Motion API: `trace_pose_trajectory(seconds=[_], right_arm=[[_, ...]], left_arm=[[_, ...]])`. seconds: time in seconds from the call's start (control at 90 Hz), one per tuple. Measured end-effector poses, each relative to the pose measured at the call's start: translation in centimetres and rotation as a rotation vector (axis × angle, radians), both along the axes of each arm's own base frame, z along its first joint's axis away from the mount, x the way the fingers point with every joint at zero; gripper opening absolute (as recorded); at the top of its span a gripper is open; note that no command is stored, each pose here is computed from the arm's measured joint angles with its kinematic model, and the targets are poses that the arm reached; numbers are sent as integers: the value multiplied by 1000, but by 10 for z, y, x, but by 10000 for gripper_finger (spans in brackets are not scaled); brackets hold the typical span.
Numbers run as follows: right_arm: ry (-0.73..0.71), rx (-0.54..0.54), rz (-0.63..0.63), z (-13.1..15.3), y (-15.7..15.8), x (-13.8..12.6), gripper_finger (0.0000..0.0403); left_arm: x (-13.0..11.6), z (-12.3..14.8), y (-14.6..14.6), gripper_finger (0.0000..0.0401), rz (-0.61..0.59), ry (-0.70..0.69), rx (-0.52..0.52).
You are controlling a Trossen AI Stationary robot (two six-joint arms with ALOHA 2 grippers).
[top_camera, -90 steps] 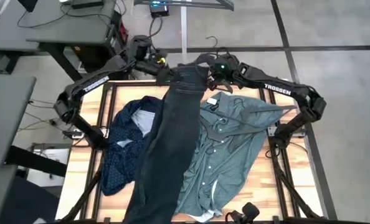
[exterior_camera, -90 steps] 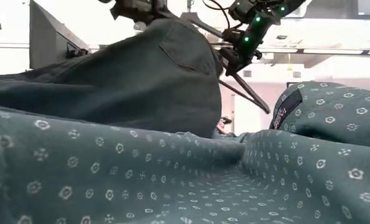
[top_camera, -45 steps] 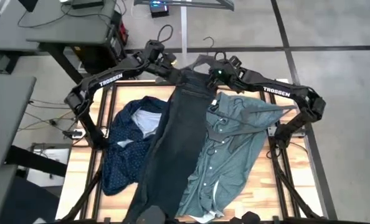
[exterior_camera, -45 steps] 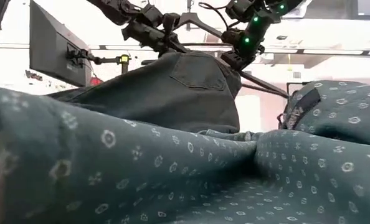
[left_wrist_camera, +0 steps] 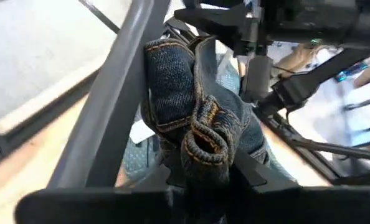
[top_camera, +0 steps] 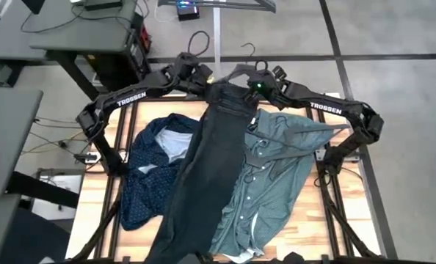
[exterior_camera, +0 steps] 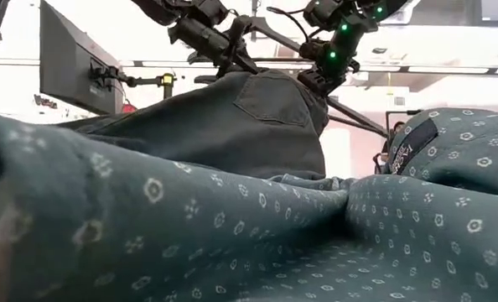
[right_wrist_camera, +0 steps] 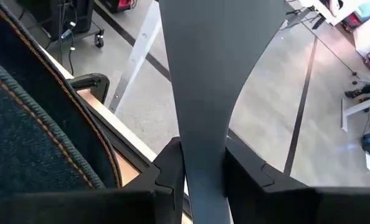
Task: Hang clothes
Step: Hang the black pants on the rack
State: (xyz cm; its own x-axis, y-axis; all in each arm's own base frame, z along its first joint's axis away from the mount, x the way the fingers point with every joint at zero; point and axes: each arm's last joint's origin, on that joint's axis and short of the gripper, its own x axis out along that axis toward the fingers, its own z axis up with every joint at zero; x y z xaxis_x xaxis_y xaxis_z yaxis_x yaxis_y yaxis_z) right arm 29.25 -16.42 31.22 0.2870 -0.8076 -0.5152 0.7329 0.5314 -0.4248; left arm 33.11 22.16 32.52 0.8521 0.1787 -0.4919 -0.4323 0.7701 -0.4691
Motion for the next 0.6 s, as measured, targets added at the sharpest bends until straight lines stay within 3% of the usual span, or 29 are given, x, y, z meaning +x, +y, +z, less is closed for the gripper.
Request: trace_pose_trajectory(seconds=[0.211,0.344,0.6], right_arm=[[-9,78,0,-5,4,-2,66],[11,132,-14,-9,2,-7,66],[-10,333,47,-18,-5,-14,66]], left_arm=[[-2,-5,1,49,-69,80,134],[-4,-5,0,33,-179,88,208],[-8,-10,-5,58,-232,109,102]])
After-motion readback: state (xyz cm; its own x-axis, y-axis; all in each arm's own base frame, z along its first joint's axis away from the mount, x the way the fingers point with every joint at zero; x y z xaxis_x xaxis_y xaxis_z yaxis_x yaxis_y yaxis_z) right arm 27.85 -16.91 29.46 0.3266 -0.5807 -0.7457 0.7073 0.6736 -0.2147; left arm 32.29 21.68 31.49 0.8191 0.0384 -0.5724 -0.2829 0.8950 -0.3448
